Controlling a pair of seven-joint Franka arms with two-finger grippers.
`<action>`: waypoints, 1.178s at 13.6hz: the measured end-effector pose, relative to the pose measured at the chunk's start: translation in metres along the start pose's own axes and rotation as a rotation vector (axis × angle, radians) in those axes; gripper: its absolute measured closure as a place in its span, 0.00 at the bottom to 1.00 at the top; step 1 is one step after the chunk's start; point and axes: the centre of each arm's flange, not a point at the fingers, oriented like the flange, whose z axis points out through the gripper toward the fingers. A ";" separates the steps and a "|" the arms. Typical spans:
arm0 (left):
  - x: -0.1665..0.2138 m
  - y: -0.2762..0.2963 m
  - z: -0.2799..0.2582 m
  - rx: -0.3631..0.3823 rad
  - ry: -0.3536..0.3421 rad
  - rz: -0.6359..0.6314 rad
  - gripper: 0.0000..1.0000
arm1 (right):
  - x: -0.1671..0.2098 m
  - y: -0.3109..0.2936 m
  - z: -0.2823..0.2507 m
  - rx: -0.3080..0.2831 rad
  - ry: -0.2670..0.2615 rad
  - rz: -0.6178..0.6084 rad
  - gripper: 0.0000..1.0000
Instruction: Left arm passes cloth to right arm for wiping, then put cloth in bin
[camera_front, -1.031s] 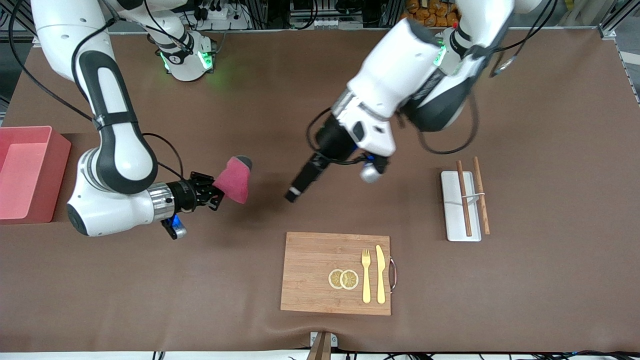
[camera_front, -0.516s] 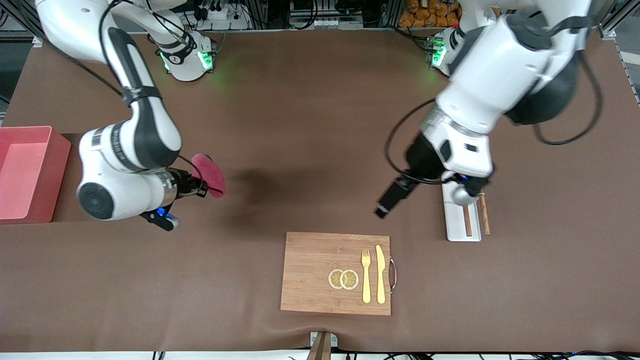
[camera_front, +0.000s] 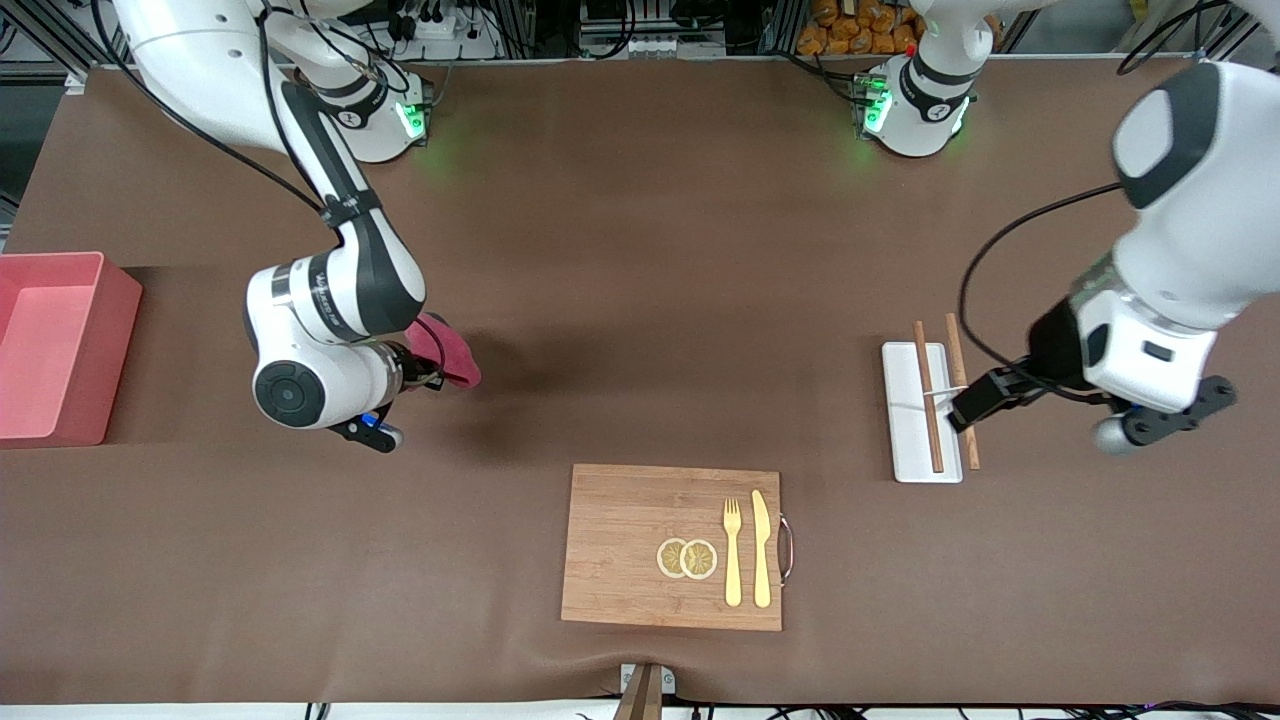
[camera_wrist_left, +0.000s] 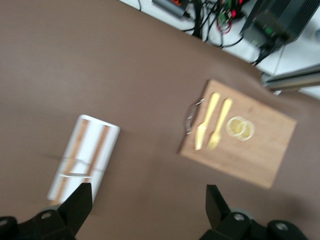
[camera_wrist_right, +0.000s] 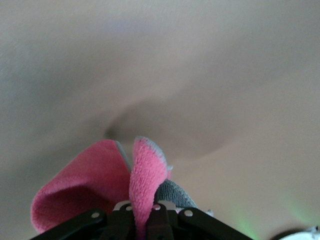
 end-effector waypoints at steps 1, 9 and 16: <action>0.002 -0.015 -0.002 0.022 -0.026 0.038 0.00 | 0.011 0.009 0.005 0.005 0.012 -0.012 0.98; -0.007 -0.093 -0.040 0.261 -0.096 0.149 0.00 | 0.123 0.204 0.020 0.028 0.072 -0.202 0.98; -0.013 -0.106 -0.048 0.274 -0.094 0.215 0.00 | 0.166 0.413 -0.022 -0.080 0.173 -0.397 0.98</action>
